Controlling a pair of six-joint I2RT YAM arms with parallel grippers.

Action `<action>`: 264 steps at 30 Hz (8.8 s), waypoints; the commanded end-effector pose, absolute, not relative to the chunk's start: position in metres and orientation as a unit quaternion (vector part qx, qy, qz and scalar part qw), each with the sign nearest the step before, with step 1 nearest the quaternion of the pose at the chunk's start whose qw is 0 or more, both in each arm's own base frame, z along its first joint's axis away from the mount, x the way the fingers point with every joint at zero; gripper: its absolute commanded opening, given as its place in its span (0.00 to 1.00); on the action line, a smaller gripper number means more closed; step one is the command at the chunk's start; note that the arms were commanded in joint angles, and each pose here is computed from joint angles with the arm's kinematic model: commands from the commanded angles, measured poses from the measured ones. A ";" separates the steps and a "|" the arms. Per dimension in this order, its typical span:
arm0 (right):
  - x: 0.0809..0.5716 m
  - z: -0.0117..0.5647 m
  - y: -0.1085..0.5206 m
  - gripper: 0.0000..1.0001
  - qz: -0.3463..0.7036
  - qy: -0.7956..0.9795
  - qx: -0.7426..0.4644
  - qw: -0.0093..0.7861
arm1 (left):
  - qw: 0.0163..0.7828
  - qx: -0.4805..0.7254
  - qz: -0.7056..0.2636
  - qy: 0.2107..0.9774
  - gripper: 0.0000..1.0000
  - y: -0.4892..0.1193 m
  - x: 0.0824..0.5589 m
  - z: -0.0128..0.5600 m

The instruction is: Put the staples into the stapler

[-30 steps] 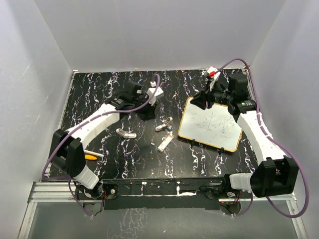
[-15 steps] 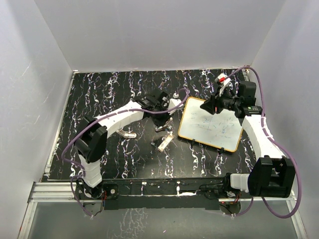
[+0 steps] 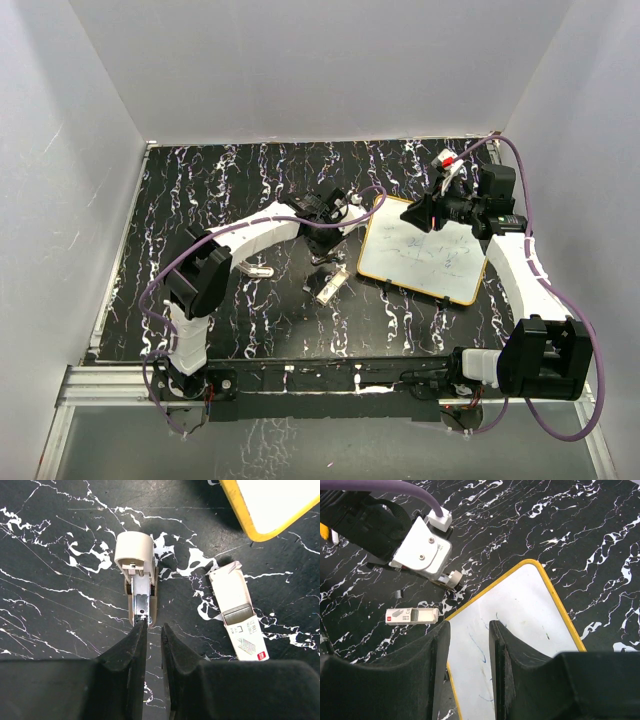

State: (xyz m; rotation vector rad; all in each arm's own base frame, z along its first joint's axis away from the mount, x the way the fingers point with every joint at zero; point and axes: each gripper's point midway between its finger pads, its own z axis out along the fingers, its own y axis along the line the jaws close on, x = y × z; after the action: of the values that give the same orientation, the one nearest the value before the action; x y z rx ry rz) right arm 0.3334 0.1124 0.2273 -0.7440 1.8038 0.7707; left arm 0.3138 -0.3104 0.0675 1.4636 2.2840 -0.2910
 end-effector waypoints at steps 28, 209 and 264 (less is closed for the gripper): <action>0.329 0.238 0.115 0.40 0.322 0.720 -0.328 0.520 | 0.181 0.523 -0.075 0.829 0.00 -0.307 0.320 0.068; 0.328 0.094 0.340 0.48 0.286 0.824 -0.439 0.216 | 0.332 0.334 -0.191 0.861 0.00 -0.172 0.329 0.188; 0.342 0.247 0.200 0.68 0.309 0.758 -0.395 0.417 | 0.146 0.384 -0.054 0.910 0.00 -0.263 0.287 0.075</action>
State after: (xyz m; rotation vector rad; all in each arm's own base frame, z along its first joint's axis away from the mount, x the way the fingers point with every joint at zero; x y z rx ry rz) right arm 0.3390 0.1980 0.2287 -0.9837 1.9887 0.7788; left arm 0.2876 -0.2597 0.0648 1.1149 2.6267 -0.1690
